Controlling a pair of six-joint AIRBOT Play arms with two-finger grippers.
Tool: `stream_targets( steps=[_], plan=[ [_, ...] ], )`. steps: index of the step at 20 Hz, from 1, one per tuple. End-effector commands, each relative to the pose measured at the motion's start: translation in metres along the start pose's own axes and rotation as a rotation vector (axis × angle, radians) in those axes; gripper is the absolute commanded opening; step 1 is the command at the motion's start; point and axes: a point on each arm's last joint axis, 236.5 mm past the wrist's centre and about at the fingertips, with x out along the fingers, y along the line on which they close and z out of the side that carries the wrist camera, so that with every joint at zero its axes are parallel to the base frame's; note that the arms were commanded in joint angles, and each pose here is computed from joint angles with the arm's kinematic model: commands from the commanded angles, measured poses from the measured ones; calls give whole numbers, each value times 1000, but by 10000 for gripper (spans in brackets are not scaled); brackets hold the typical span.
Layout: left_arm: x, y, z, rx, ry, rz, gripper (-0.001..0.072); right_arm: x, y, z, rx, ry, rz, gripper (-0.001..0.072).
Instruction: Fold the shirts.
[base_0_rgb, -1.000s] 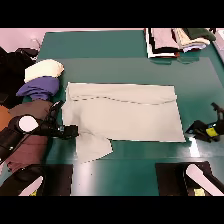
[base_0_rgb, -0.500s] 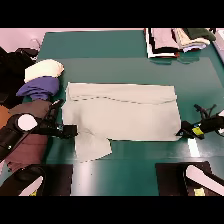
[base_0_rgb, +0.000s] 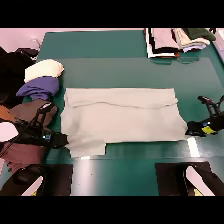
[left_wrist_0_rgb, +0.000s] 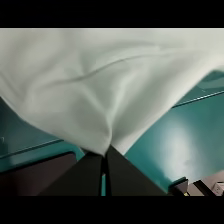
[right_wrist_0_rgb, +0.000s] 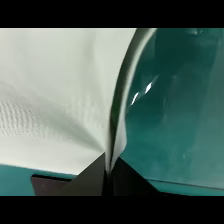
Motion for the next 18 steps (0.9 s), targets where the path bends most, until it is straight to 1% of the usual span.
stream_targets(
  steps=[1,4,6,11,12,17,18],
  plan=[
    [-7,5,25,8,-94,30,22,-26,-5,13,-16,-81,-57,15],
    [-6,15,78,34,-203,101,23,-30,-2,49,-59,-81,-60,15],
    [2,19,112,70,-231,138,23,-26,6,82,-104,-94,-65,15],
    [17,30,195,120,-273,240,23,-10,18,149,-109,-60,-55,15],
    [19,30,209,128,-289,249,24,-7,20,160,-110,-56,-51,15],
    [29,23,256,123,-370,233,25,-6,45,209,-86,-94,86,16],
    [30,22,261,103,-388,226,25,-6,48,216,-85,-106,101,34]
  ],
)
